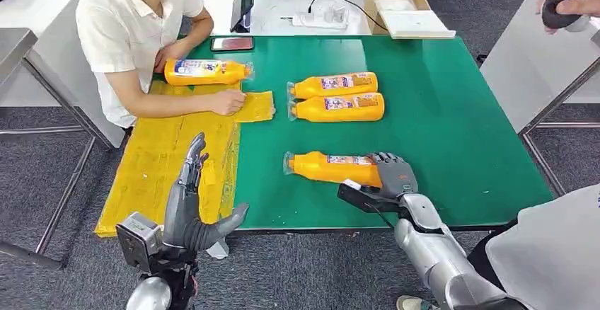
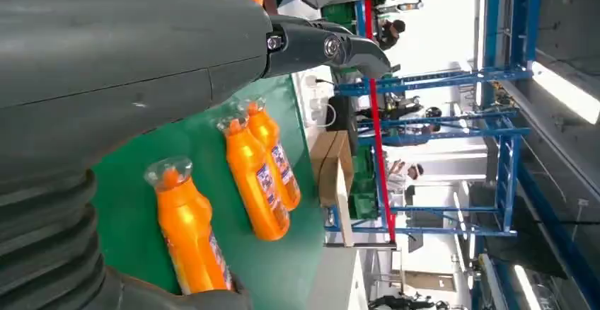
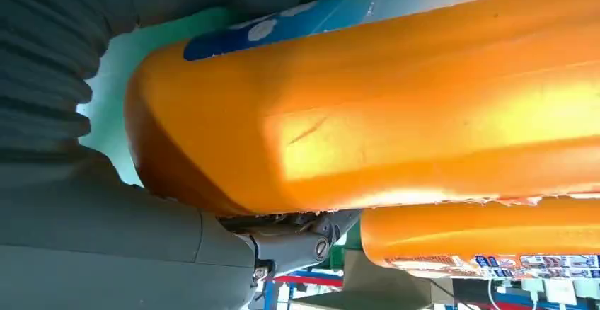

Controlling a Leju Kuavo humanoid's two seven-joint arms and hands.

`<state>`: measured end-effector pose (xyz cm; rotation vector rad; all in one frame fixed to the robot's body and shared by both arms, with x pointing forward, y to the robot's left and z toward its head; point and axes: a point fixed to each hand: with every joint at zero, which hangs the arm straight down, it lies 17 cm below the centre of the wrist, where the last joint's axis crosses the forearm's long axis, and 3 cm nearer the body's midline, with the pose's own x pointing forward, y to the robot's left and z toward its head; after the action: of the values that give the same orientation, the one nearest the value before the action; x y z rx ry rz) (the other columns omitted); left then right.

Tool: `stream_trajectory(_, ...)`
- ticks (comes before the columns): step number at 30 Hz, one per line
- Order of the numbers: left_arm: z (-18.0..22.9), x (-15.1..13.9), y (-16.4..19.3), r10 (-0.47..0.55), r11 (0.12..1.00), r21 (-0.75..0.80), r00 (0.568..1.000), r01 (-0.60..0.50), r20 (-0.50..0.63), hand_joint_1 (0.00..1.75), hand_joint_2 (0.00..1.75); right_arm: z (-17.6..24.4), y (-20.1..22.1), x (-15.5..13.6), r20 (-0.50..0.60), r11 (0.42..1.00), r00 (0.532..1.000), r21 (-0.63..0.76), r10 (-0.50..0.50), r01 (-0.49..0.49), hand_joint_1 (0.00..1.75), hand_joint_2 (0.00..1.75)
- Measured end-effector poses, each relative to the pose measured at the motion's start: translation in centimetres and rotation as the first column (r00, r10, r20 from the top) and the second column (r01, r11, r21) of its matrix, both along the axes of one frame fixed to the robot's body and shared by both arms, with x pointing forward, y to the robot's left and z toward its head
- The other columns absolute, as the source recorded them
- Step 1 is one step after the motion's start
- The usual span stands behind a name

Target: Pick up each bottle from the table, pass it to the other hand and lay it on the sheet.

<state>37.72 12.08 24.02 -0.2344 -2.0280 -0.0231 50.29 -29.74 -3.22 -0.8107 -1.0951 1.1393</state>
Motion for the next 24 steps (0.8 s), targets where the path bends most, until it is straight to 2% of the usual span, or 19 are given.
stream_trajectory(12,-0.1,0.0,0.0,0.0,1.0,0.0,1.0,0.0,-0.002,0.0,1.75,-0.4,-0.2,-0.2,-0.011,1.0,1.0,-0.009,0.002,-0.002,1.75,1.75)
stream_trajectory(14,-0.1,0.1,0.0,0.006,1.0,-0.001,1.0,-0.006,-0.004,0.0,1.75,-1.1,-0.3,-0.8,-0.036,1.0,0.999,0.016,-0.021,0.021,1.75,1.75)
stream_trajectory(18,-0.5,0.0,1.3,0.079,0.997,-0.015,0.997,-0.079,-0.009,0.0,1.75,-3.4,0.0,-2.9,-0.097,0.982,0.99,0.148,-0.105,0.118,1.75,1.75)
stream_trajectory(21,-1.0,0.0,3.4,0.178,0.983,-0.045,0.984,-0.179,-0.025,0.0,1.75,-4.8,0.4,-4.2,-0.149,0.941,0.974,0.267,-0.172,0.207,1.75,1.75)
stream_trajectory(23,-1.7,0.3,4.7,0.22,0.967,-0.109,0.972,-0.228,-0.084,0.0,1.75,-5.7,0.0,-4.9,-0.193,0.885,0.952,0.362,-0.237,0.293,1.75,1.75)
stream_trajectory(24,-2.5,0.6,4.7,0.187,0.963,-0.165,0.97,-0.212,-0.154,0.0,1.75,-6.1,-0.8,-5.2,-0.23,0.833,0.926,0.41,-0.3,0.372,1.75,1.75)
